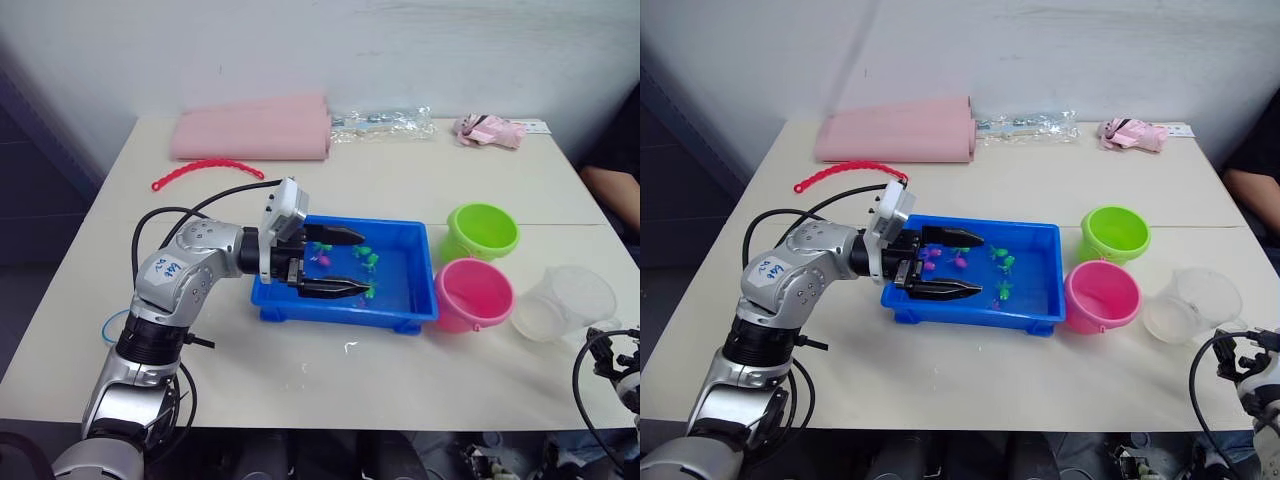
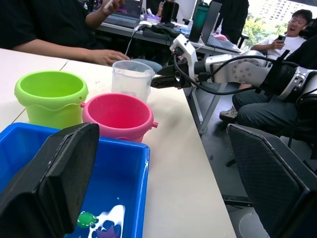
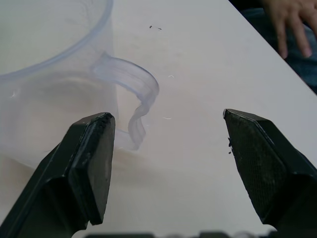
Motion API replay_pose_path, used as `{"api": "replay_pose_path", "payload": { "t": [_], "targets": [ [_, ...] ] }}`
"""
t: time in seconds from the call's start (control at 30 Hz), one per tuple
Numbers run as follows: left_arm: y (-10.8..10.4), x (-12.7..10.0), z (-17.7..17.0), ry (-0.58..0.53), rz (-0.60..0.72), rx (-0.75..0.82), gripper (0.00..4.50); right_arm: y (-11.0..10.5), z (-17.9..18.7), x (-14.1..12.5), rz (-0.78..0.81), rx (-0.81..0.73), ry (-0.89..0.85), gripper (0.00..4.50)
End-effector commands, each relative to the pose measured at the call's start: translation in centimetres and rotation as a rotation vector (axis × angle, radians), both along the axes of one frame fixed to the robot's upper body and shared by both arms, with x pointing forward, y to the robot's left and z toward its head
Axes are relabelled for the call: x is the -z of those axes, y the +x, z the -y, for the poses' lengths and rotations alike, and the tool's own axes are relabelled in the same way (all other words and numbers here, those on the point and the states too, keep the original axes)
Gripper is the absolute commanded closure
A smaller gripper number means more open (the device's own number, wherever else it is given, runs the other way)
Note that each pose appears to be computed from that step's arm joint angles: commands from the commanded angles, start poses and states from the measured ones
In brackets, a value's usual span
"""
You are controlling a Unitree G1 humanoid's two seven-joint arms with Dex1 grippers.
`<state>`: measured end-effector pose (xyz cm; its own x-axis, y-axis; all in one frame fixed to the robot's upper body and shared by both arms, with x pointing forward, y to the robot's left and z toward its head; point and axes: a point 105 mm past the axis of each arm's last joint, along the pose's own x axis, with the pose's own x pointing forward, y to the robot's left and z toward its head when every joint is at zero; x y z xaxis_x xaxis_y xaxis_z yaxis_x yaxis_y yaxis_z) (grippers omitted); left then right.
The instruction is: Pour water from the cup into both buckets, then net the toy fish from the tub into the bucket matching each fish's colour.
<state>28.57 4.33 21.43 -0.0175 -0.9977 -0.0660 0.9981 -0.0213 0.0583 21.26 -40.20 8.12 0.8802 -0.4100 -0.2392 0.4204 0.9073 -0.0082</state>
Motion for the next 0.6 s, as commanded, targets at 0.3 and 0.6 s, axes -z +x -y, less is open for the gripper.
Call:
{"api": "replay_pose_path", "payload": {
  "t": [0.3, 0.6],
  "targets": [
    [-0.5, -1.0, 0.1, -0.027, 0.054, 0.007, 0.00, 1.5, 1.2, -0.7, 0.079, 0.037, -0.013, 0.73],
    [-0.3, -1.1, -0.1, -0.031, 0.060, -0.001, 0.00, 2.9, 0.8, -0.2, 0.124, 0.004, 0.029, 4.19]
  ]
}}
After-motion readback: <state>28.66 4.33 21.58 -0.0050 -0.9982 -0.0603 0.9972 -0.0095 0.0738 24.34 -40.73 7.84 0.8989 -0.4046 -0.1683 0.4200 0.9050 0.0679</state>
